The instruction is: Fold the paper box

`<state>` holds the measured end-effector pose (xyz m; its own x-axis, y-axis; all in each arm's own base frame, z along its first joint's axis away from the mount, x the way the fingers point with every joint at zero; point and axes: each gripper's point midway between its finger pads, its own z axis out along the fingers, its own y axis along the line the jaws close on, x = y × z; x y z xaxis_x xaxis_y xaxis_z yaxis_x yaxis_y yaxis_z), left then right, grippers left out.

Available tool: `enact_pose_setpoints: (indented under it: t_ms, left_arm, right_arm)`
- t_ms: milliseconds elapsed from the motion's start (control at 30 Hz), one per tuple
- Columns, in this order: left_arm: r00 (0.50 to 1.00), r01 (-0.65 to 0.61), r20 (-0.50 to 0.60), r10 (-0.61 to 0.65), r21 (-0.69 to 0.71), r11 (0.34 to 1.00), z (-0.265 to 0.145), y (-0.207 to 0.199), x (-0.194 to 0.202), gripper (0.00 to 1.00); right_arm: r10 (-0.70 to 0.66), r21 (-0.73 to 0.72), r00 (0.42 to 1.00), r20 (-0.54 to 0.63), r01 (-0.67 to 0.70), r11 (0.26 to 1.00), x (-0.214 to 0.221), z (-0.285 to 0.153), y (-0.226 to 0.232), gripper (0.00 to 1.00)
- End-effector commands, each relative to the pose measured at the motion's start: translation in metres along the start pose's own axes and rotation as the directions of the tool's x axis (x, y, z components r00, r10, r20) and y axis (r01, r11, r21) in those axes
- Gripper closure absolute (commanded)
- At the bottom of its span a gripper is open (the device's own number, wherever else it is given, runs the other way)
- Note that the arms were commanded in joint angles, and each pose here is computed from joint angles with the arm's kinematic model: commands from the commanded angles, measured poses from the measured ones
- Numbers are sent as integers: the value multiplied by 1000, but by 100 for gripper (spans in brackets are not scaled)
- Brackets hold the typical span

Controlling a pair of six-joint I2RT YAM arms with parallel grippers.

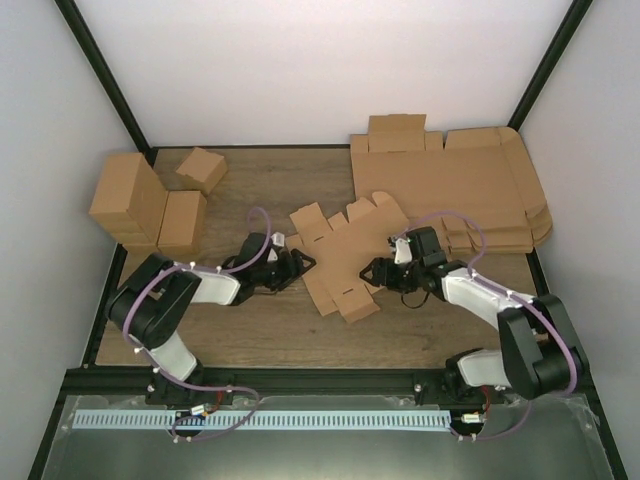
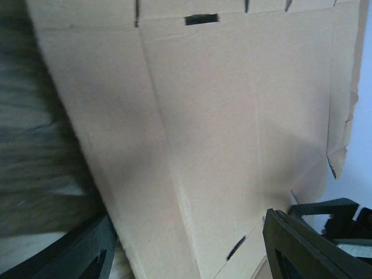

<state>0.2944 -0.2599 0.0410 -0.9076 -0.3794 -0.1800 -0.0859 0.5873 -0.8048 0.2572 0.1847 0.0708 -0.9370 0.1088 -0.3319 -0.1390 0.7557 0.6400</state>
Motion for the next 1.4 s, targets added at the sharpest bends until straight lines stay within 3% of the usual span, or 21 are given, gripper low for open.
enact_pose_setpoints:
  t_ms: [0,300,367,467,500,667,867,1100,1367]
  left_arm:
    - [1000,-13,-15,13,17,1000,15,-2,-1,31]
    - [997,-80,8,80,28,996,15,-23,-14,57]
    - [996,-88,4,88,-8,996,16,-20,-16,68]
    - [995,-95,-1,95,-92,991,16,-9,-20,93]
    - [995,-102,0,102,-130,986,16,-5,-21,96]
    - [978,-201,3,208,-231,952,2,-4,-29,96]
    - [922,-380,-50,385,-320,868,-33,-19,-37,96]
    - [847,-526,-139,513,-361,770,-67,-22,-29,96]
    - [783,-607,-86,616,-324,726,-86,-54,-22,96]
  right_arm:
    - [-32,-45,999,-10,31,998,-6,13,5,31]
    - [-11,-55,998,-58,7,998,6,23,-2,31]
    - [-13,-57,998,-55,10,998,5,21,-1,31]
    - [-23,-56,999,-40,21,998,1,17,3,31]
    - [-29,-56,999,-33,27,998,-1,15,5,32]
    - [-86,-52,996,32,87,995,-18,-3,21,31]
    - [-159,12,979,130,159,987,-47,-30,35,30]
    - [-200,40,951,235,196,980,-67,-53,48,30]
    - [-271,-56,904,330,306,950,-63,-78,79,27]
